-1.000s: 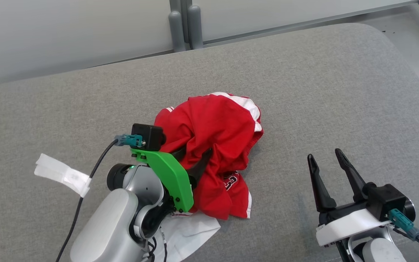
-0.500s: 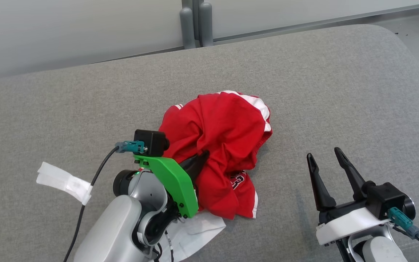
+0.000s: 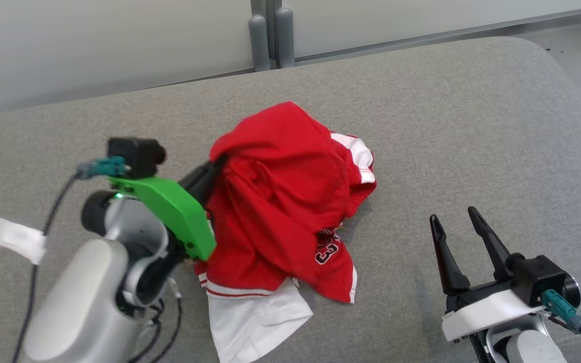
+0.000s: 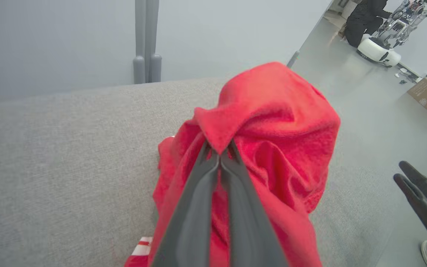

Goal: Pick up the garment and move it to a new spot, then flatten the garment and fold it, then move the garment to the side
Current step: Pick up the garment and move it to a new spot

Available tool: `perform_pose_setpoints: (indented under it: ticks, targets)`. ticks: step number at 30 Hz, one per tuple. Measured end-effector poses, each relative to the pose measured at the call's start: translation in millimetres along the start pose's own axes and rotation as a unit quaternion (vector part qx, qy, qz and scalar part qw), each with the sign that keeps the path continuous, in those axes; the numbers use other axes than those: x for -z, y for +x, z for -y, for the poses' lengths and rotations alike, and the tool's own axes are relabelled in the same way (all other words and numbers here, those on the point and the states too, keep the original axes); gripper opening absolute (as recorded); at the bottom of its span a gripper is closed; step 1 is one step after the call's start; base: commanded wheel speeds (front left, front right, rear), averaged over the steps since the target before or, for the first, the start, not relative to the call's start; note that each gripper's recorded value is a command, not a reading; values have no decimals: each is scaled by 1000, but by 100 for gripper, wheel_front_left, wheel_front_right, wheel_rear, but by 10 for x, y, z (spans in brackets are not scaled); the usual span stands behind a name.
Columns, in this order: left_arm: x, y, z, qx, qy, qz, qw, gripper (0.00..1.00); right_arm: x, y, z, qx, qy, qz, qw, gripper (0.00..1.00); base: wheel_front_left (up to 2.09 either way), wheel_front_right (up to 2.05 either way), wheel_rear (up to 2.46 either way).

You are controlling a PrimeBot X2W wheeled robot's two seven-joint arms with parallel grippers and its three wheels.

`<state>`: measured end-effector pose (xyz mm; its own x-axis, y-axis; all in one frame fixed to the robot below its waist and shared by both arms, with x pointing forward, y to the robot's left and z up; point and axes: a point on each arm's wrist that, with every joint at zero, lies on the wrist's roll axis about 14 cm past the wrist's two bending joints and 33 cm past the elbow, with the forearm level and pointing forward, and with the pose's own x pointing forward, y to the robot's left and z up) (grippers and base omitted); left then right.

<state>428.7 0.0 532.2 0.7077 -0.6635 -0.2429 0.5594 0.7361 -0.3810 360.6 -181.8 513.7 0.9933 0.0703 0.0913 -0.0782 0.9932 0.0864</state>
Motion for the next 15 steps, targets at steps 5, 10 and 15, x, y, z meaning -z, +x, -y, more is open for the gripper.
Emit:
perform_pose_setpoints:
  ticks: [5,10,15]
  targets:
    - [-715,-309,-315,-42,42,65,996,0,-12,14,-18,-2,1,3,1000,100,0,0,0]
    - [-1473,-769,-770,-127,102,118,980,0,-11,28,-44,-3,4,3,1000,100,0,0,0]
    - [-2148,-1285,-1358,-247,139,152,947,0,-10,44,-34,-1,5,4,1000,100,0,0,0]
